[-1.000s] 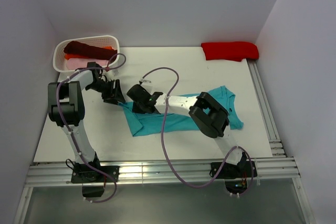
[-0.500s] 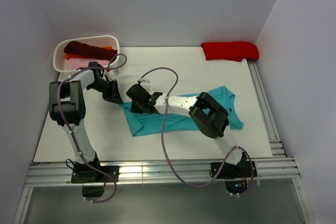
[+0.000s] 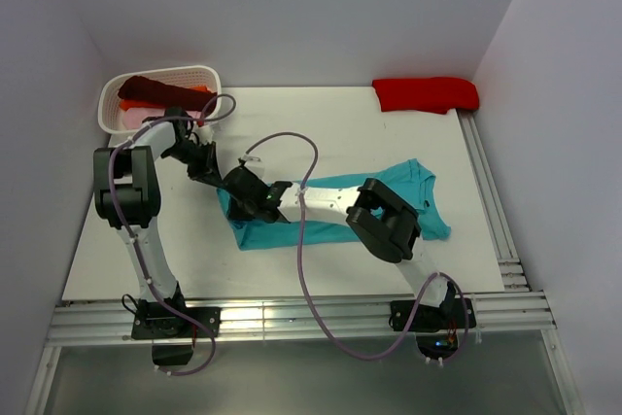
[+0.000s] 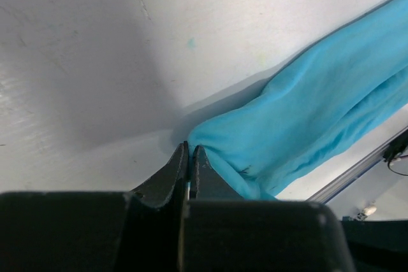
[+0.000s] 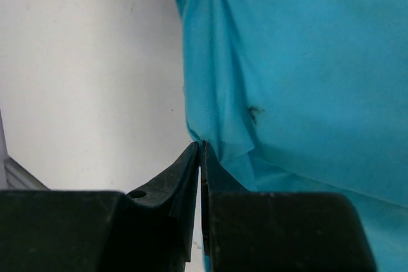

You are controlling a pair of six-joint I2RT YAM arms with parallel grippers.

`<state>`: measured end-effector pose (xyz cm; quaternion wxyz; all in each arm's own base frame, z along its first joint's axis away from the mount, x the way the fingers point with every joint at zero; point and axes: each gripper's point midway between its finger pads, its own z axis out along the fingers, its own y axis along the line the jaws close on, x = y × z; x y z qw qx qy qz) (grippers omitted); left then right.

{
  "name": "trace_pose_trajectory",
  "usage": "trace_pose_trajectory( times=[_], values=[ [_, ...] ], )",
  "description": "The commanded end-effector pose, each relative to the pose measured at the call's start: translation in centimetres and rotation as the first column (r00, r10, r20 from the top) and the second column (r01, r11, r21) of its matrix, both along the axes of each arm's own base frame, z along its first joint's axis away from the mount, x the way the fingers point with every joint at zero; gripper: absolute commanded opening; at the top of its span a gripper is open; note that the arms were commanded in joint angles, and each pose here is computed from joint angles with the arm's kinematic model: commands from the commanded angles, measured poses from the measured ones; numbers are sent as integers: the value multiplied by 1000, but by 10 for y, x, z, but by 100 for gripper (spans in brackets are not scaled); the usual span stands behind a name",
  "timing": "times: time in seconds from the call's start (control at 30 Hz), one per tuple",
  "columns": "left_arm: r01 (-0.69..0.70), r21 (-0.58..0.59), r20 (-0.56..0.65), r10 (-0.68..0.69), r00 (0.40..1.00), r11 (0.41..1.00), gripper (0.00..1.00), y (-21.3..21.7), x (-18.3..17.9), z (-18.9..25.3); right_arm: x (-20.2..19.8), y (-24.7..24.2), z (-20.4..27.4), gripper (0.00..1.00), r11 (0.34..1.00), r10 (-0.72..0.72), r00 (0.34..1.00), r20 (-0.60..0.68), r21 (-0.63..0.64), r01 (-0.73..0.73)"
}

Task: Roll the t-shirts
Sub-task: Roll the tshirt

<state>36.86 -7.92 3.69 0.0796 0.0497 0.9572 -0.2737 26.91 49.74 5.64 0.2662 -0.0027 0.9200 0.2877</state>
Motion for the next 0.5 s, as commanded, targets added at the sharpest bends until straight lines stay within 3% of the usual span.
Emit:
trace_pose_trajectory(
  times=[0.0,0.13,0.17,0.3,0.47],
  values=[
    [36,48,24,-38,999,998,0,8,9,-1,-2,23,21,11,997,27,1000,16,73,-29],
    [54,68,17,-56,998,996,0,11,8,-6,-8,35,31,19,993,54,998,24,99,-56],
    [57,71,13,-58,998,996,0,11,7,-7,-6,33,33,26,994,47,998,31,97,-50],
    [66,88,17,-67,998,994,0,14,8,-9,-5,22,44,39,995,31,998,58,90,-36],
    [74,87,17,-76,997,993,0,14,9,-9,-6,12,57,41,998,11,997,77,56,-15]
  ],
)
